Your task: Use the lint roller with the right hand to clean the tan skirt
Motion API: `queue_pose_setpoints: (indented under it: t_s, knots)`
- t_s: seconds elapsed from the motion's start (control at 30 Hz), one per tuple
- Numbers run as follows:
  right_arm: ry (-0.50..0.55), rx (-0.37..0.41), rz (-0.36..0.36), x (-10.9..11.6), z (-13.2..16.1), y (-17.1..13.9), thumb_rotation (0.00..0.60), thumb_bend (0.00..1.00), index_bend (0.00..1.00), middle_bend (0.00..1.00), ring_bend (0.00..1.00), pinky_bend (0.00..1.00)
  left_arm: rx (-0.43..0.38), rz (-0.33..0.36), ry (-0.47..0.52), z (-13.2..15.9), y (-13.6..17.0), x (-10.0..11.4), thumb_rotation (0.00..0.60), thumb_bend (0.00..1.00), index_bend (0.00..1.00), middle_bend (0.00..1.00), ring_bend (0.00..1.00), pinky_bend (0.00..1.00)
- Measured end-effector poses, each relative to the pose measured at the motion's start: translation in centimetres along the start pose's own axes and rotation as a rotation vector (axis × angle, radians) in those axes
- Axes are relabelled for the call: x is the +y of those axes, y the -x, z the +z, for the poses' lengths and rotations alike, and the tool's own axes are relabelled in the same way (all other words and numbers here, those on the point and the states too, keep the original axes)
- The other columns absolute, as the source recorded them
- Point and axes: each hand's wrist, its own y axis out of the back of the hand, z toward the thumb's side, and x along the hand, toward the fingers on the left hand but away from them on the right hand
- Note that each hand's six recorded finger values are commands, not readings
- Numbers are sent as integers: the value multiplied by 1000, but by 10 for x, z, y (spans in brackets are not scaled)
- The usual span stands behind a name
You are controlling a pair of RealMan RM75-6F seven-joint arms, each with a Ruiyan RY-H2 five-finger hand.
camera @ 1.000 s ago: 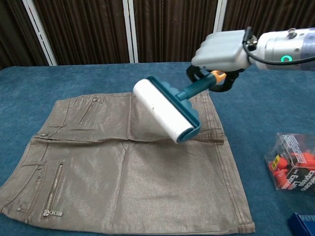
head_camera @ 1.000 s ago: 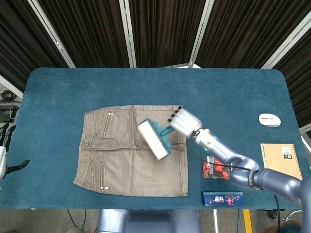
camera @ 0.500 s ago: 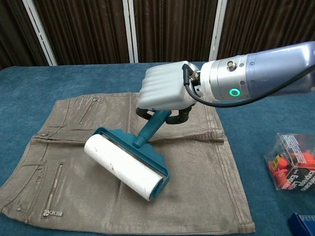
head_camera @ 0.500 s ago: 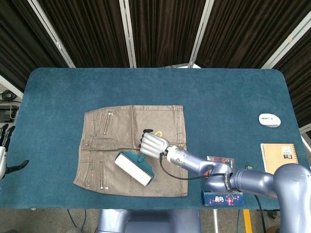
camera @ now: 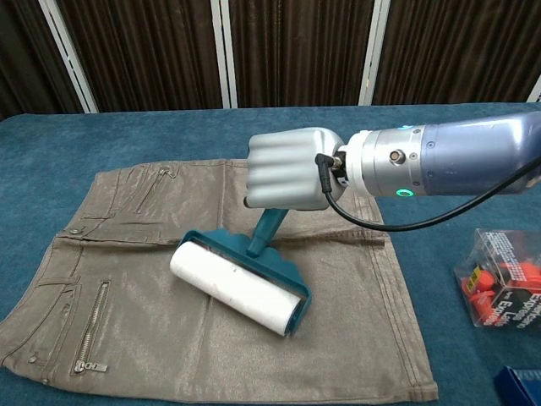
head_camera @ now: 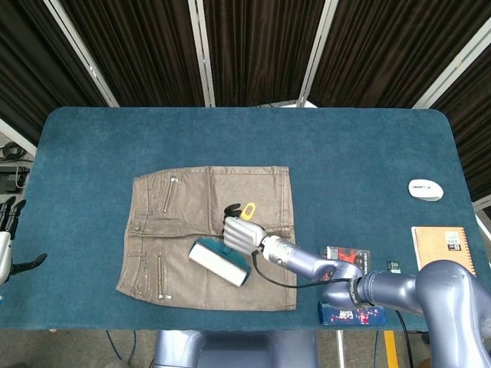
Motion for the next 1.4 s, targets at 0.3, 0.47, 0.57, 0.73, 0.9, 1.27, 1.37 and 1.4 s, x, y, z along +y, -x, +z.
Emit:
queue_pose_setpoints:
  t_s: [0.3, 0.47, 0.57, 0.73, 0.9, 1.27, 1.37, 1.4]
  knots:
    - [-129, -89, 139, -50, -21, -7, 600, 802, 591, 600, 527, 423, -1, -4, -1, 1, 0, -1, 600, 0, 0, 0, 0, 0]
    - [-159, -162, 215, -73, -47, -10, 600, 801, 591, 601, 527, 422, 0, -6, -3, 2, -1, -2, 600, 0, 0, 0, 0, 0]
    - [-183, -201, 257, -86, -61, -13, 600, 801, 592, 600, 527, 422, 1, -7, -3, 2, -1, -2, 600, 0, 0, 0, 0, 0]
    - [-205, -206, 279, -92, -61, -16, 600, 801, 592, 601, 528, 423, 0, -9, -4, 2, -2, -3, 600, 0, 0, 0, 0, 0]
    - [-221, -181, 263, -85, -49, -15, 600, 801, 594, 600, 530, 423, -3, -7, -2, 3, -1, -2, 600, 0, 0, 0, 0, 0]
    - [-267, -78, 120, -27, 1, -14, 600, 801, 595, 601, 532, 426, -5, -7, 1, 3, 0, -2, 600, 0, 0, 0, 0, 0]
    - [-281, -45, 79, -9, 17, -17, 600, 803, 594, 601, 533, 426, -4, -7, 2, 3, -1, -2, 600, 0, 0, 0, 0, 0]
    - [-284, -40, 73, -6, 19, -18, 600, 802, 594, 601, 533, 427, -4, -7, 2, 3, -1, -2, 600, 0, 0, 0, 0, 0]
